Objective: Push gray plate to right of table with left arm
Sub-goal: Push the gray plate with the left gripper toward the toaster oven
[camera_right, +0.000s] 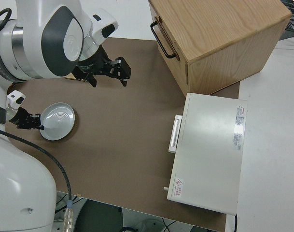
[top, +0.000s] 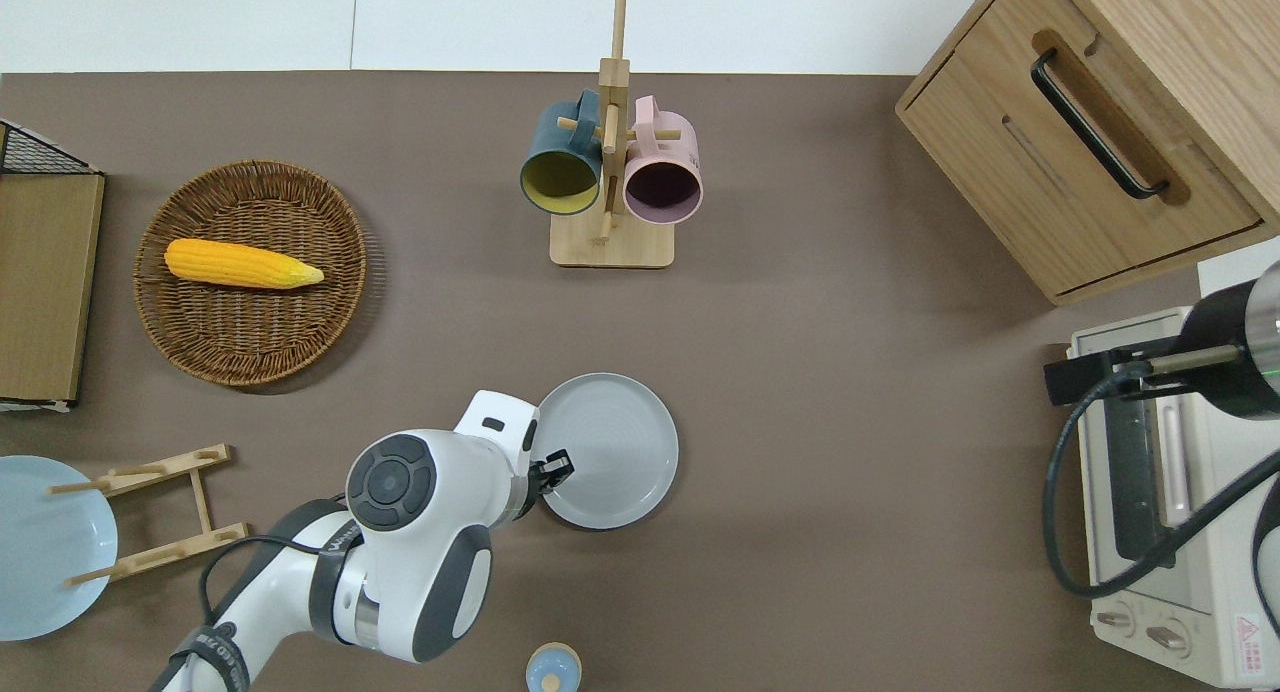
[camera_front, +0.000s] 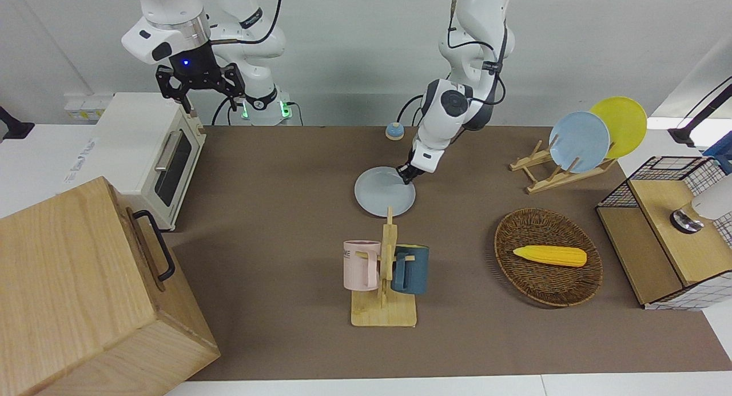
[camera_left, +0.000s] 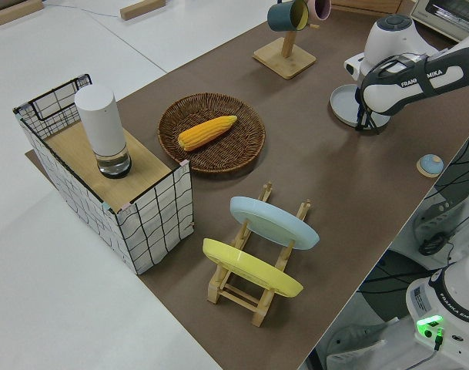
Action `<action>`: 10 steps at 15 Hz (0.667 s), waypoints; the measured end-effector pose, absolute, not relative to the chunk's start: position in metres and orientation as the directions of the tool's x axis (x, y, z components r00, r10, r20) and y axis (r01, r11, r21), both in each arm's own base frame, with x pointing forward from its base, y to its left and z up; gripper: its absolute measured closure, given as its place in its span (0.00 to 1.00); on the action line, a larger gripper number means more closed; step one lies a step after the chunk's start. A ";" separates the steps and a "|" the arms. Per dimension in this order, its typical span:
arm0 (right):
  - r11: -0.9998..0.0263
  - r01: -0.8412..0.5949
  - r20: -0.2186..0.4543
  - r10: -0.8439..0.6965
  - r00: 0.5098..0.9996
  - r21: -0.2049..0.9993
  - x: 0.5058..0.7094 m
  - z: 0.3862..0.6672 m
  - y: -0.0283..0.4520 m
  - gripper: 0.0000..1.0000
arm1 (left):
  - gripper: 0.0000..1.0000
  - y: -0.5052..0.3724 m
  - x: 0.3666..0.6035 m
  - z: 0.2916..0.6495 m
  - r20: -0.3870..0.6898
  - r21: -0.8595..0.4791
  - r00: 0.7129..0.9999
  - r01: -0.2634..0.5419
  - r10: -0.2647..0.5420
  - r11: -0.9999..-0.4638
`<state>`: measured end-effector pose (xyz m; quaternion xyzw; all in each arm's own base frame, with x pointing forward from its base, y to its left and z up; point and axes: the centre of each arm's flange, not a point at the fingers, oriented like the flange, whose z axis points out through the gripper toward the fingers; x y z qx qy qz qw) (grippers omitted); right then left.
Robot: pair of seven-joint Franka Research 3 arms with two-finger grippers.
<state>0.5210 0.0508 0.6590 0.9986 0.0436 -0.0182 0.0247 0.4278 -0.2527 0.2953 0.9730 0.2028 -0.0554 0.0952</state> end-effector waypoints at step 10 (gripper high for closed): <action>-0.995 0.088 -0.039 0.086 0.996 0.048 0.521 0.659 0.051 0.00 | 0.96 -0.328 0.410 0.293 -0.184 0.212 0.888 0.455 0.422 -0.865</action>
